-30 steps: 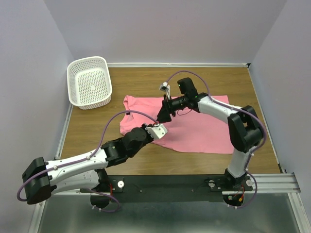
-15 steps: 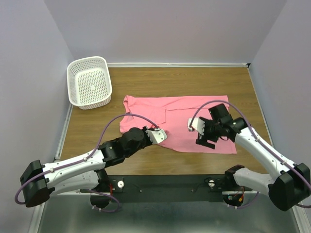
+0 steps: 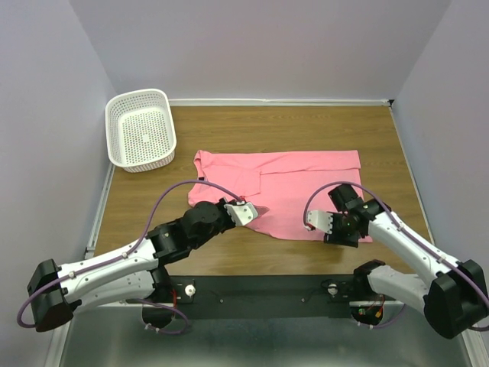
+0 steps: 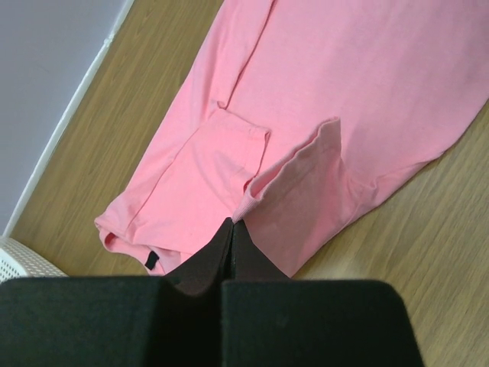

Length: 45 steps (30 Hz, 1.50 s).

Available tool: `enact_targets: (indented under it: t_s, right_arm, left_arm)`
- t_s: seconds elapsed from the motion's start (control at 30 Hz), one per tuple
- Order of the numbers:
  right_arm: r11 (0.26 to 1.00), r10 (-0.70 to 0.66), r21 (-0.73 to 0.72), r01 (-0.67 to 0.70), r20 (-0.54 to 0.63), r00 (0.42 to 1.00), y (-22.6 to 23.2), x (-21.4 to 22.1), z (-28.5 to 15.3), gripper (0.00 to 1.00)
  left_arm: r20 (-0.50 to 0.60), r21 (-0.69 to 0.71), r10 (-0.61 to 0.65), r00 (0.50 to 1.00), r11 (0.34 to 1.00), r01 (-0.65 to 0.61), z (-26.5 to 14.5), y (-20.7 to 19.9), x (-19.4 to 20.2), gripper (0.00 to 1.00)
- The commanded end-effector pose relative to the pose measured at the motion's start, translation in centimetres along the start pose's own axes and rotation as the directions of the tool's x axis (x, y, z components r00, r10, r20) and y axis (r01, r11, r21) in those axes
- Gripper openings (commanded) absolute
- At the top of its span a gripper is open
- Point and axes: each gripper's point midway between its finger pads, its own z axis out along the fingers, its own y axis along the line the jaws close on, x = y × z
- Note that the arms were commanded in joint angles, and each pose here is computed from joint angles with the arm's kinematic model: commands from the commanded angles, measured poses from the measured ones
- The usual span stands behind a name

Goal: Fold and stack the t-shirts

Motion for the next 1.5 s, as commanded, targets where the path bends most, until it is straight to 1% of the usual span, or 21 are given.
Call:
enact_targets:
  t_s: [0.0, 0.07, 0.23, 0.3, 0.33, 0.4, 0.57, 0.6, 0.67, 0.7, 0.8, 0.87, 0.9, 0.93, 1.0, 1.07, 1.1, 1.17, 1.27, 1.37, 1.47]
  right_arm:
    - [1.000, 0.027, -0.006, -0.027, -0.097, 0.995, 0.0, 1.7, 0.2, 0.56]
    - [0.999, 0.016, -0.030, -0.021, -0.135, 0.991, 0.1, 2.1, 0.6, 0.56]
    - [0.998, 0.023, -0.056, -0.032, -0.144, 0.989, -0.3, 1.6, 1.8, 0.54]
    - [0.997, 0.029, -0.070, -0.041, -0.158, 0.987, -0.4, 1.6, 2.7, 0.52]
    - [0.996, 0.032, -0.082, -0.047, -0.168, 0.985, -0.2, 1.7, 3.0, 0.48]
    - [0.993, 0.039, -0.099, -0.058, -0.179, 0.983, 0.0, 1.7, 3.7, 0.42]
    - [0.991, 0.061, -0.108, -0.077, -0.150, 0.987, -0.1, 0.9, 4.0, 0.05]
    - [0.994, 0.070, -0.076, -0.080, -0.127, 0.990, -0.9, 0.4, 3.4, 0.02]
    - [0.996, 0.080, -0.029, -0.083, -0.092, 0.993, -2.3, -0.4, 2.5, 0.01]
    - [0.996, 0.085, -0.004, -0.085, -0.045, 0.995, -3.6, -1.7, 1.5, 0.01]
    - [0.995, 0.096, 0.016, -0.096, 0.025, 0.995, -6.0, -4.1, 0.1, 0.01]
    - [0.996, 0.086, -0.011, -0.086, 0.018, 0.996, -6.7, -4.8, 0.6, 0.01]
    - [0.997, 0.083, 0.001, -0.083, 0.033, 0.996, -7.8, -5.6, 0.3, 0.01]
    - [0.997, 0.075, -0.026, -0.075, 0.013, 0.997, -8.0, -5.7, 1.1, 0.00]
    - [0.997, 0.075, -0.025, -0.075, 0.014, 0.997, -9.0, -6.4, 1.6, 0.01]
    - [0.997, 0.083, -0.004, -0.083, 0.027, 0.996, -10.7, -7.4, 1.7, 0.03]
    - [0.995, 0.095, -0.012, -0.095, 0.021, 0.995, -11.1, -7.7, 2.5, 0.04]
    - [0.990, 0.138, -0.001, -0.138, 0.026, 0.990, -12.3, -8.6, 3.2, 0.21]
    - [0.978, 0.197, 0.058, -0.200, 0.046, 0.979, -14.1, -9.2, 3.0, 0.37]
    - [0.947, 0.288, 0.113, -0.300, 0.112, 0.951, -15.4, -9.5, 0.9, 0.39]
    - [0.935, 0.313, 0.130, -0.330, 0.136, 0.940, -14.1, -8.5, -0.6, 0.39]
  left_arm:
    - [0.012, 0.002, 0.002, 1.000, 1.000, -0.003, -0.3, 0.0, 0.1, 0.00]
    - [0.018, 0.006, 0.002, 1.000, 1.000, -0.002, -0.3, 0.0, 0.0, 0.00]
    - [0.023, 0.002, -0.004, 1.000, 1.000, 0.004, -0.3, 0.1, -0.1, 0.00]
    - [0.031, -0.005, -0.008, 0.999, 1.000, 0.008, -0.5, 0.2, -0.3, 0.00]
    - [0.034, -0.006, -0.009, 0.999, 1.000, 0.009, -0.5, 0.2, -0.3, 0.00]
    - [0.037, -0.011, -0.010, 0.999, 1.000, 0.010, -0.6, 0.3, -0.3, 0.00]
    - [0.037, -0.016, -0.014, 0.999, 1.000, 0.015, -0.6, 0.4, -0.3, 0.00]
    - [0.036, -0.018, -0.015, 0.999, 1.000, 0.015, -0.6, 0.5, -0.3, 0.00]
    - [0.034, -0.023, -0.016, 0.999, 1.000, 0.017, -0.6, 0.5, -0.3, 0.00]
    - [0.035, -0.023, -0.019, 0.999, 1.000, 0.019, -0.6, 0.6, -0.3, 0.00]
    - [0.032, -0.028, -0.020, 0.999, 0.999, 0.021, -0.6, 0.6, -0.2, 0.00]
    - [0.029, -0.030, -0.019, 0.999, 0.999, 0.020, -0.5, 0.7, -0.1, 0.00]
    - [0.024, -0.034, -0.020, 1.000, 0.999, 0.021, -0.5, 0.8, 0.0, 0.00]
    - [0.022, -0.035, -0.018, 1.000, 0.999, 0.019, -0.5, 0.8, 0.1, 0.00]
    - [0.020, -0.041, -0.020, 1.000, 0.999, 0.021, -0.5, 0.9, 0.1, 0.00]
    - [0.019, -0.044, -0.022, 1.000, 0.999, 0.023, -0.5, 1.0, 0.2, 0.00]
    - [0.018, -0.045, -0.024, 1.000, 0.999, 0.025, -0.5, 1.0, 0.2, 0.00]
    - [0.018, -0.049, -0.024, 1.000, 0.998, 0.025, -0.5, 1.1, 0.2, 0.00]
    - [0.015, -0.055, -0.025, 1.000, 0.998, 0.026, -0.5, 1.3, 0.4, 0.00]
    - [0.018, -0.059, -0.027, 0.999, 0.998, 0.028, -0.5, 1.4, 0.3, 0.00]
    - [0.024, -0.056, -0.030, 0.999, 0.998, 0.032, -0.6, 1.4, 0.2, 0.00]
